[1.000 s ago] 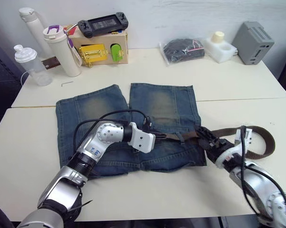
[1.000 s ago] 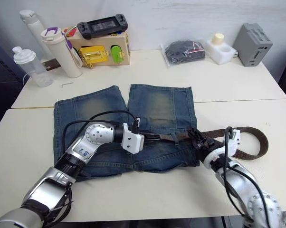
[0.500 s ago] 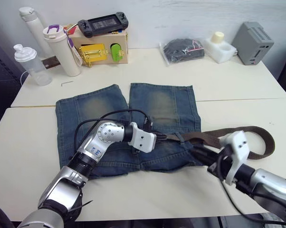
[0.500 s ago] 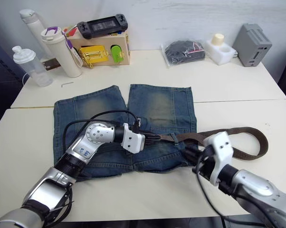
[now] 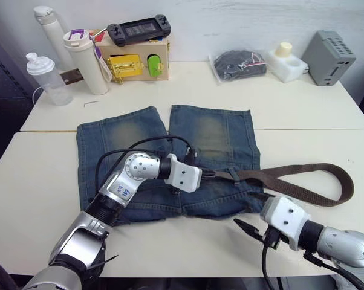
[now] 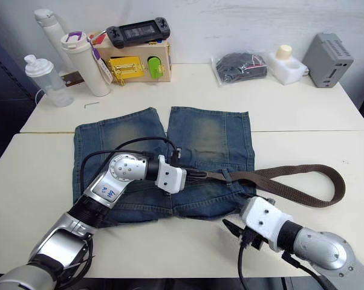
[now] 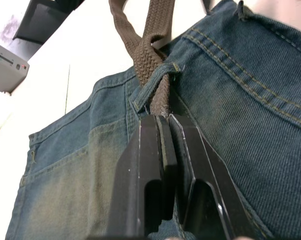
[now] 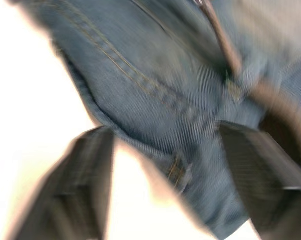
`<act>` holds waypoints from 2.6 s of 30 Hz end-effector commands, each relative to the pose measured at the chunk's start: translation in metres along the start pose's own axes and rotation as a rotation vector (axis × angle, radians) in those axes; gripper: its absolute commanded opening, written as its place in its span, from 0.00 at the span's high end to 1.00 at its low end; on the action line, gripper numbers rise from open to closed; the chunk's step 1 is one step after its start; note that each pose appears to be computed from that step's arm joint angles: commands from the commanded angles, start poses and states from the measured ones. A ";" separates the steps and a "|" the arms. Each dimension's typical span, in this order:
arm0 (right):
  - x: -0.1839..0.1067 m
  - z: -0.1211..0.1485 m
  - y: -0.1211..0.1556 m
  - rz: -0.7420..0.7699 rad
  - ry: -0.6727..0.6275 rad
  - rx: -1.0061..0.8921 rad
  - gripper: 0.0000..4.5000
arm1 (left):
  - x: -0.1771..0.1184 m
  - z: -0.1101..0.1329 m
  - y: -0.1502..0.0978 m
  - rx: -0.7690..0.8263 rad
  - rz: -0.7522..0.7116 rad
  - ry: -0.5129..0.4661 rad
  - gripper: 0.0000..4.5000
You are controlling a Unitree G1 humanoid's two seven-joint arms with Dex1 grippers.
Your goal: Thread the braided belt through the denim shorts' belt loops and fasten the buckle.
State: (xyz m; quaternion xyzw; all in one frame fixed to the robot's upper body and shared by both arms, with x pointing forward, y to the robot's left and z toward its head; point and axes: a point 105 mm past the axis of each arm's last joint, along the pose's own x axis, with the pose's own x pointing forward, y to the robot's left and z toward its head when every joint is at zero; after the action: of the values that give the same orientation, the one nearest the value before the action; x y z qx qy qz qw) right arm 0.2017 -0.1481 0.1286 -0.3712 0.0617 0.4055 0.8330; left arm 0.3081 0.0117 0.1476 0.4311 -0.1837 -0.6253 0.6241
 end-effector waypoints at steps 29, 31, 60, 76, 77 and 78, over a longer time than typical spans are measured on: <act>-0.030 -0.113 -0.056 -0.240 0.436 -0.084 0.99 | -0.039 0.017 -0.001 0.011 0.035 0.073 1.00; -0.033 -0.116 -0.060 -0.255 0.454 -0.069 0.99 | -0.037 0.019 -0.003 0.013 0.032 0.068 1.00; -0.031 0.045 -0.027 0.313 -0.300 1.076 0.01 | -0.046 0.019 -0.010 0.219 0.215 -0.006 1.00; 0.052 0.054 -0.028 -0.067 -0.498 2.179 0.01 | -0.044 0.024 -0.011 0.282 0.250 -0.051 1.00; 0.051 0.049 -0.029 -0.097 -0.486 2.180 0.01 | -0.045 0.024 -0.011 0.283 0.250 -0.051 1.00; 0.050 0.045 -0.031 -0.124 -0.478 2.186 0.01 | -0.045 0.024 -0.011 0.284 0.249 -0.051 1.00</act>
State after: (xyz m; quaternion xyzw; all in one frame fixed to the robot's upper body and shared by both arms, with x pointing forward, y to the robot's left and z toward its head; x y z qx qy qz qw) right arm 0.2499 -0.0884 0.1508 0.6407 0.2193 0.1637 0.7173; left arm 0.2788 0.0486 0.1577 0.4738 -0.3167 -0.5296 0.6283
